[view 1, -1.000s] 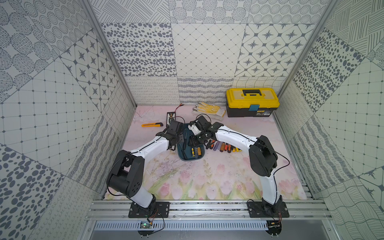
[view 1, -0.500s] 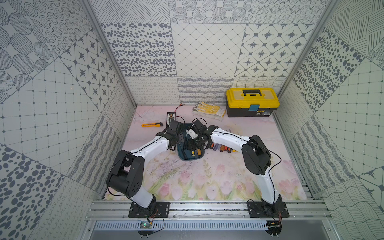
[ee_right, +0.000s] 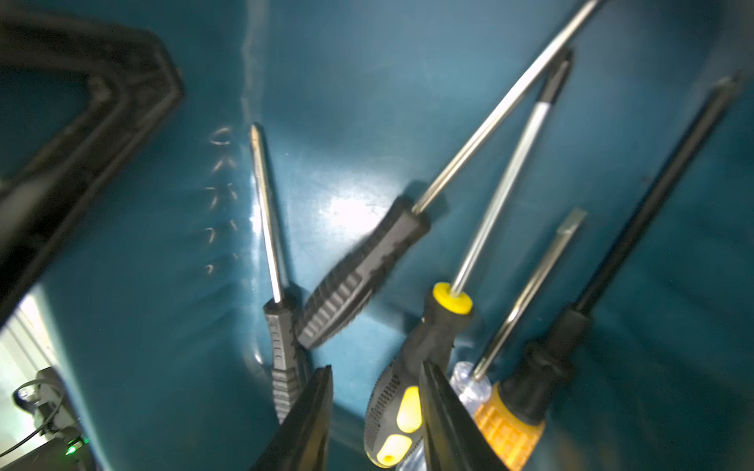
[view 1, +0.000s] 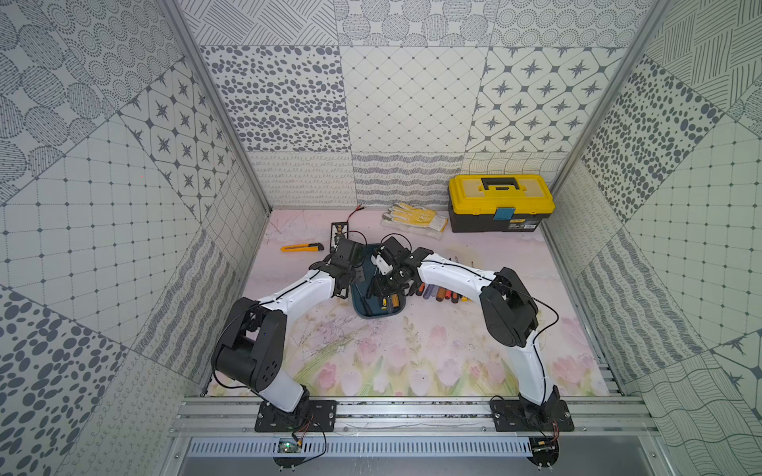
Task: Take out the screwdriver from the storage box
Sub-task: Pick up the screwdriver from the storage box.
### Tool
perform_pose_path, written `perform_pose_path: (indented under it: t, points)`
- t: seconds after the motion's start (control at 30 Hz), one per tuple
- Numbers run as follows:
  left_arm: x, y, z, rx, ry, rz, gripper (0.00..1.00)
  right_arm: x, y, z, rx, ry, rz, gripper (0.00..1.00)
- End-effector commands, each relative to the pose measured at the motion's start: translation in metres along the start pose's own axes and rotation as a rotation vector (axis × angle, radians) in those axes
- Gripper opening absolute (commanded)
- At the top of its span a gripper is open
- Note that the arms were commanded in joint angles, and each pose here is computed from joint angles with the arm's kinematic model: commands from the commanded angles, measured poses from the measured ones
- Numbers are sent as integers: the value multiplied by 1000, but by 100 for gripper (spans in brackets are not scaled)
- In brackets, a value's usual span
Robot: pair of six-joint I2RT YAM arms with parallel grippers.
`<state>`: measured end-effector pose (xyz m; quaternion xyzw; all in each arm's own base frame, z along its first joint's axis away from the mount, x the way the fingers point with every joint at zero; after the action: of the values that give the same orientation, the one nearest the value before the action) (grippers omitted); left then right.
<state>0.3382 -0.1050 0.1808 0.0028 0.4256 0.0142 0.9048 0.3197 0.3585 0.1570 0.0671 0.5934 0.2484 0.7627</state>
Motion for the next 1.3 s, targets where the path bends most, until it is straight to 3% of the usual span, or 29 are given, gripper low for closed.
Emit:
perform_pose_path:
  t: [0.0,0.4,0.57,0.9,1.17,1.27]
  points:
    - [-6,1,9,-12,-60,-9,0,2,0,2,-19,-32,-50,40]
    - [-6,0,8,-12,-54,-10,0,25,-5,-4,-26,34,-100,39]
    - [-6,0,9,-13,-57,-11,0,32,-2,-5,-39,62,-113,27]
    - [-7,1,9,-13,-59,-6,0,44,1,-10,-41,120,-134,33]
    - [-5,3,8,-8,-56,19,0,22,9,-3,-50,43,-96,2]
    - [-5,5,8,-11,-56,26,0,5,17,4,-54,-16,-48,0]
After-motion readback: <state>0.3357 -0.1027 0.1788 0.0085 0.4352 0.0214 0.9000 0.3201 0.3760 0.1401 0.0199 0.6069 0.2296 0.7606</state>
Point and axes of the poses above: each gripper's point midway between its finger pads, its own x axis out along the fingers, its own y axis along the line the jaws close on, z = x × y, the point moved 10 cm from there along -x, back along the fingers, and after that the axes turned 12 degrees about x, right-handed, at the moved point
